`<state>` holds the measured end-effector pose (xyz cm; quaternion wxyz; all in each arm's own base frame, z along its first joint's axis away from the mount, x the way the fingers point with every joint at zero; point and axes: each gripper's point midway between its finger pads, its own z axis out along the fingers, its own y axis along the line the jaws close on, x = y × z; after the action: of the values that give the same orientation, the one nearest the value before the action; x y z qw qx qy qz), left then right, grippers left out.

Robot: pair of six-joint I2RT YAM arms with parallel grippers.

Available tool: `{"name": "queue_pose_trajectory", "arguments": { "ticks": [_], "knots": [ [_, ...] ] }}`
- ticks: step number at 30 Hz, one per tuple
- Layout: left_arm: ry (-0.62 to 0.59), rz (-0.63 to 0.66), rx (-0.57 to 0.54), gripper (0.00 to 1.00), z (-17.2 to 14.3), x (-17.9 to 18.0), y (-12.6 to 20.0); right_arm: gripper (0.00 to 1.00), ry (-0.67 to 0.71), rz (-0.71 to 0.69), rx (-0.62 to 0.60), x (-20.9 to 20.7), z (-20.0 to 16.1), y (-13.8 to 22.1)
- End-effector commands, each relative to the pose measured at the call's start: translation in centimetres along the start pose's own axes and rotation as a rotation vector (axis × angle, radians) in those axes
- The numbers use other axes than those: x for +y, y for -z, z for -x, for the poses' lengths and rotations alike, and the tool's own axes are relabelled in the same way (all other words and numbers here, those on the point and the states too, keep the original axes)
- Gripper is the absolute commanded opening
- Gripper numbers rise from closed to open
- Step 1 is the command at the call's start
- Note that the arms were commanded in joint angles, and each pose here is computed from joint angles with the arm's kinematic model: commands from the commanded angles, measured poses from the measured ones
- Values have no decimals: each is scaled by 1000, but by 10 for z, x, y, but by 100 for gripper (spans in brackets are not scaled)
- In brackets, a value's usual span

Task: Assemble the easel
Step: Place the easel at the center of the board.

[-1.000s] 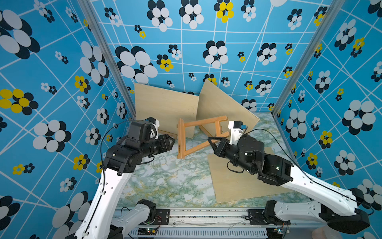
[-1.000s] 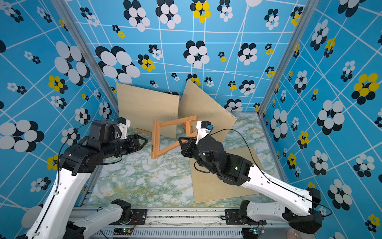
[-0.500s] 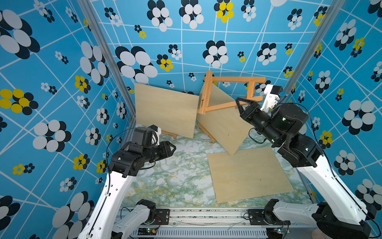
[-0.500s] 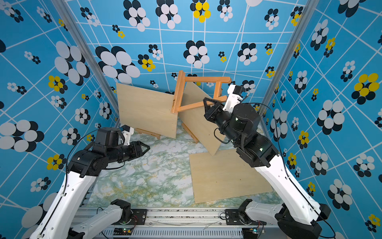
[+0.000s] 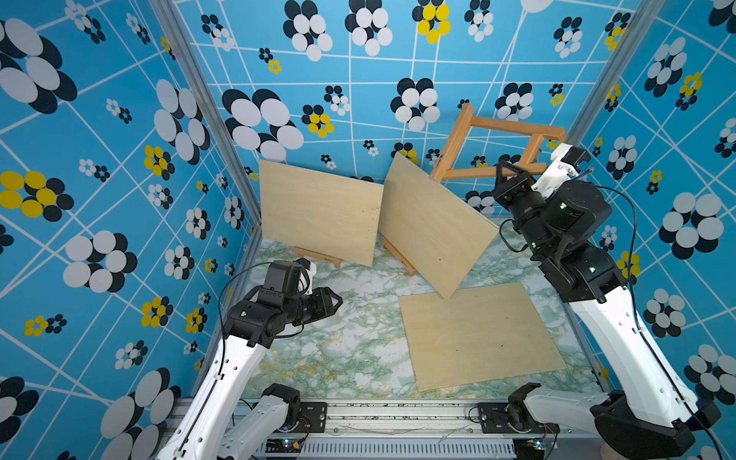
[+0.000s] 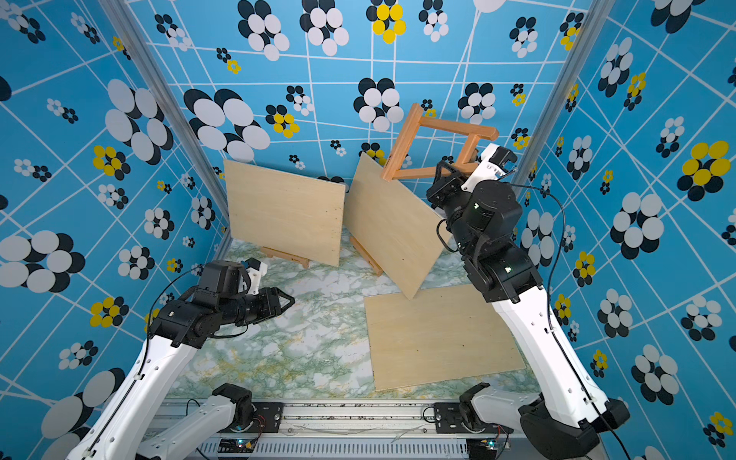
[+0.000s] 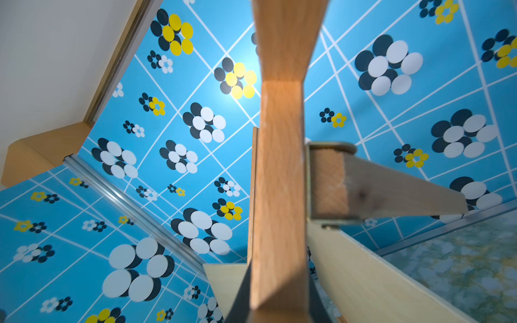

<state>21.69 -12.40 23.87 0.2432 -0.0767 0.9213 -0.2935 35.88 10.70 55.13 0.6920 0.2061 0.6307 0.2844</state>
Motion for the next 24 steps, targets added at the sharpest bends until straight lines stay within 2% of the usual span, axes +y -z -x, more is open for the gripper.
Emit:
{"name": "queue_pose_trajectory", "arguments": {
  "ticks": [1, 7, 11, 19, 24],
  "knots": [
    [-5, -17, 1, 56, -5, 2, -1, 0, -18, -47, -194, -8, 41, -12],
    [-2, -17, 24, 56, -16, 8, -5, 0, 62, -212, -237, -49, 36, -40],
    [0, -21, 45, 56, -22, 11, -10, 0, 106, -301, -248, -82, 28, -46],
    [10, -25, 80, 56, -29, 19, -26, 0, 200, -438, -250, -137, 28, -29],
    [13, -39, 86, 55, -25, 16, -34, 0, 176, -518, -229, -179, 23, -5]
  ]
}}
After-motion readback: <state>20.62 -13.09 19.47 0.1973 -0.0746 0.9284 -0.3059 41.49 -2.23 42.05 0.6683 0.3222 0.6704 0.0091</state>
